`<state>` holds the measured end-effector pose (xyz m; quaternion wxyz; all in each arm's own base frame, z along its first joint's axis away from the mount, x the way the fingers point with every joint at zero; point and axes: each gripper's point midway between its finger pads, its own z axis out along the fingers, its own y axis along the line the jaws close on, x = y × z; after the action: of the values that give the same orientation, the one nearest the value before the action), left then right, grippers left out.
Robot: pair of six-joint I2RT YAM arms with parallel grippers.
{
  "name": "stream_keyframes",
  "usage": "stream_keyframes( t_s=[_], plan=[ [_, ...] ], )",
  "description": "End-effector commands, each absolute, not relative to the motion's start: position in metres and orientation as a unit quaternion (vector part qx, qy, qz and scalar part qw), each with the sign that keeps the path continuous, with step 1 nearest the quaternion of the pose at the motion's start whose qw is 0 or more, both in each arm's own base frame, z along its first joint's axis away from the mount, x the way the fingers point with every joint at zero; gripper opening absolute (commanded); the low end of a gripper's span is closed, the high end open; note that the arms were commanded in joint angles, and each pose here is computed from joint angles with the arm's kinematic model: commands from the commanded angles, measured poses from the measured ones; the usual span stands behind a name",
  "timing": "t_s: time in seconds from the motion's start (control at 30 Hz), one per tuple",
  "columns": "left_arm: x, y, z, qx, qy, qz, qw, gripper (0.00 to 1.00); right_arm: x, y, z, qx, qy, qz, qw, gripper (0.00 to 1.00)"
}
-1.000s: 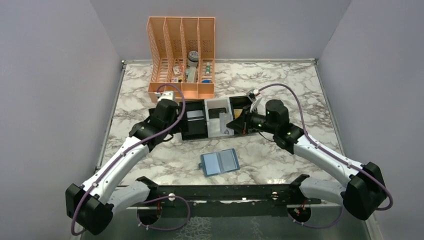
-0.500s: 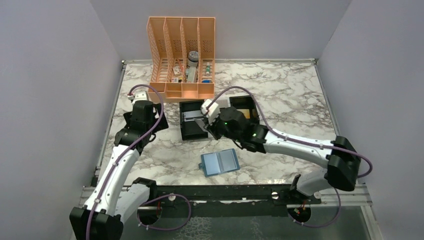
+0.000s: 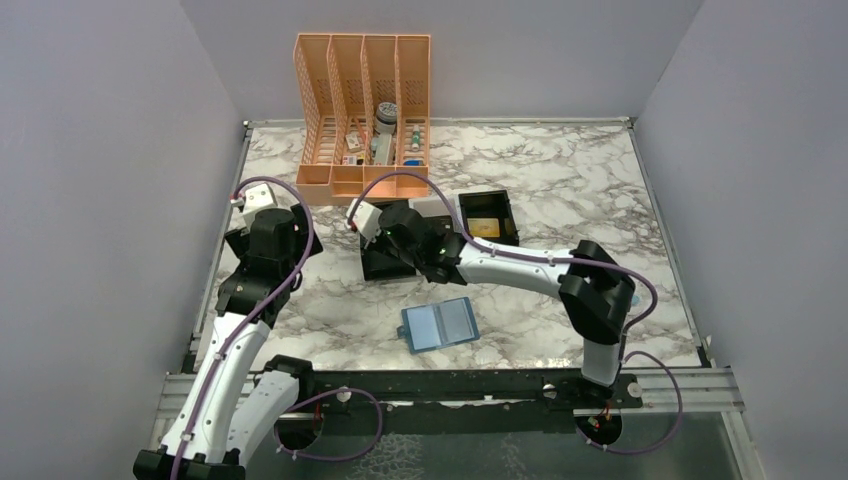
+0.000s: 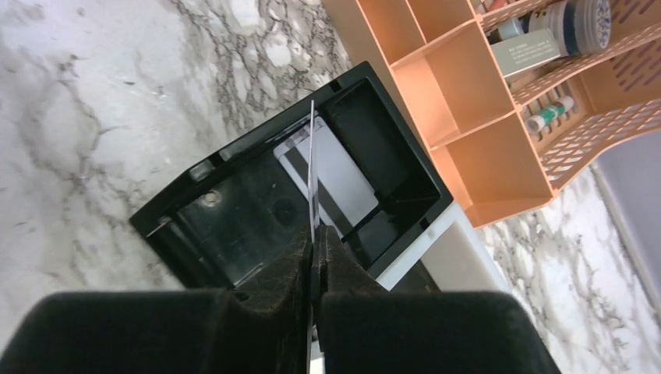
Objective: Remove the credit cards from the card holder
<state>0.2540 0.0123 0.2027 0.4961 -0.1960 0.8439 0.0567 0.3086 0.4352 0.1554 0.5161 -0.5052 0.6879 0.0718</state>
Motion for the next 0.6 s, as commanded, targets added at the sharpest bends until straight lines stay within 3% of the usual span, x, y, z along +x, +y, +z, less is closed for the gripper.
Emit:
stream_keyframes(
  t_s=[0.0,0.57],
  plan=[
    [0.248,0.025,0.204,-0.218,0.835,0.081,0.499,0.99,0.334,0.430,0.142,-0.521,0.681,-0.017,0.513,0.01],
    [0.246,0.030,0.209,-0.228,0.827,0.082,0.507,0.99,0.363,0.448,0.097,-0.587,0.639,-0.105,0.486,0.02]
  ],
)
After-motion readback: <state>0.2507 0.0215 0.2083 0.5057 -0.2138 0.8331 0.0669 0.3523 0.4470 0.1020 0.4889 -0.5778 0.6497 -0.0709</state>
